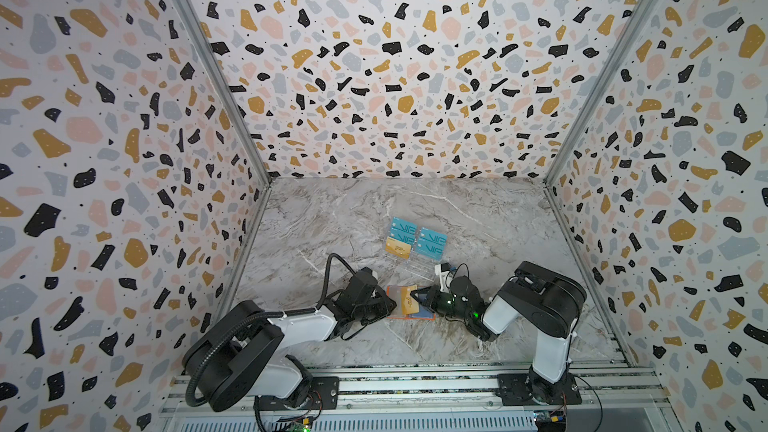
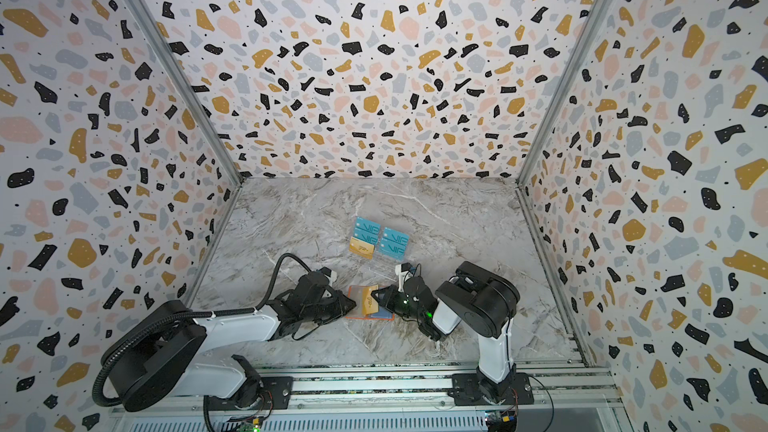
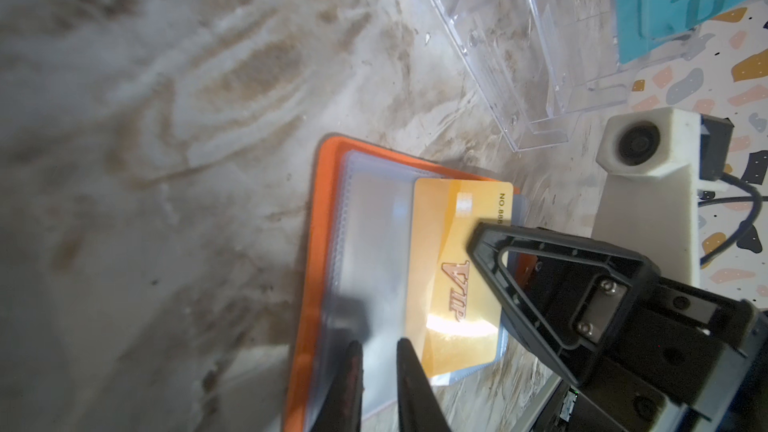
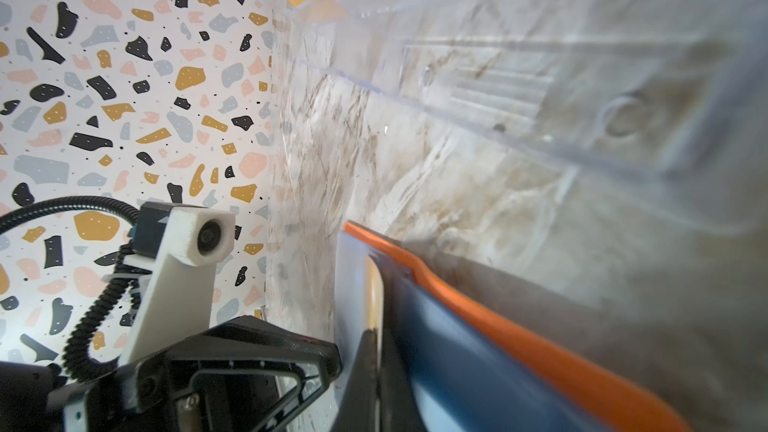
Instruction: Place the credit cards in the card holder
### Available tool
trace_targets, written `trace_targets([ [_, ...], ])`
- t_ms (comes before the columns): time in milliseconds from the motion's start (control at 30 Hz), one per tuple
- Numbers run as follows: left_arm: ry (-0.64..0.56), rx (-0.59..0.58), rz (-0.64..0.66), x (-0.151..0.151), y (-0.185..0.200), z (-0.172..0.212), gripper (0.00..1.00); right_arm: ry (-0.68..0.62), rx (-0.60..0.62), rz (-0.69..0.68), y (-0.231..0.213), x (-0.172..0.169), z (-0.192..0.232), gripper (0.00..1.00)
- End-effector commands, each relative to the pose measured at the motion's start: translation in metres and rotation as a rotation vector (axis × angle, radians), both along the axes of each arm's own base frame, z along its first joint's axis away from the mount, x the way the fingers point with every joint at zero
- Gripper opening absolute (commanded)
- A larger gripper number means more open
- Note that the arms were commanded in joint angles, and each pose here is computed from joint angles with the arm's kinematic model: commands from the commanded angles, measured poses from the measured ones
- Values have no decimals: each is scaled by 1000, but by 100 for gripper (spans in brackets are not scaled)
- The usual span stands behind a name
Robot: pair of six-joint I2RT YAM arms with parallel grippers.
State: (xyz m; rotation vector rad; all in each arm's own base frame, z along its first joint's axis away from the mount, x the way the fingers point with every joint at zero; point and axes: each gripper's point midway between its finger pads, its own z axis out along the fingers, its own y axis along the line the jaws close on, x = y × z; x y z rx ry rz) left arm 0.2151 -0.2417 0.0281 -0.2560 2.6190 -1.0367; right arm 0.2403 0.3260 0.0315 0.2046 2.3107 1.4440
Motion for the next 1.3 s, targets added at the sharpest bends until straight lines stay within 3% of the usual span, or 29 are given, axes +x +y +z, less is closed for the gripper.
trace_targets([
  [0,31,18,-11,-9,3,-10,19,36,-123,17,-5,-10,-17,19],
  [167,28,18,-10,-8,4,-9,19,14,-265,39,-15,-12,-15,39],
  [367,21,19,-7,-7,4,-7,19,-36,-431,74,-25,-6,-7,49],
  [867,-93,224,-45,22,18,10,25,23,-438,226,-5,-23,-9,51],
  [1267,-65,156,-55,9,15,-1,21,70,-379,210,7,-32,6,47],
])
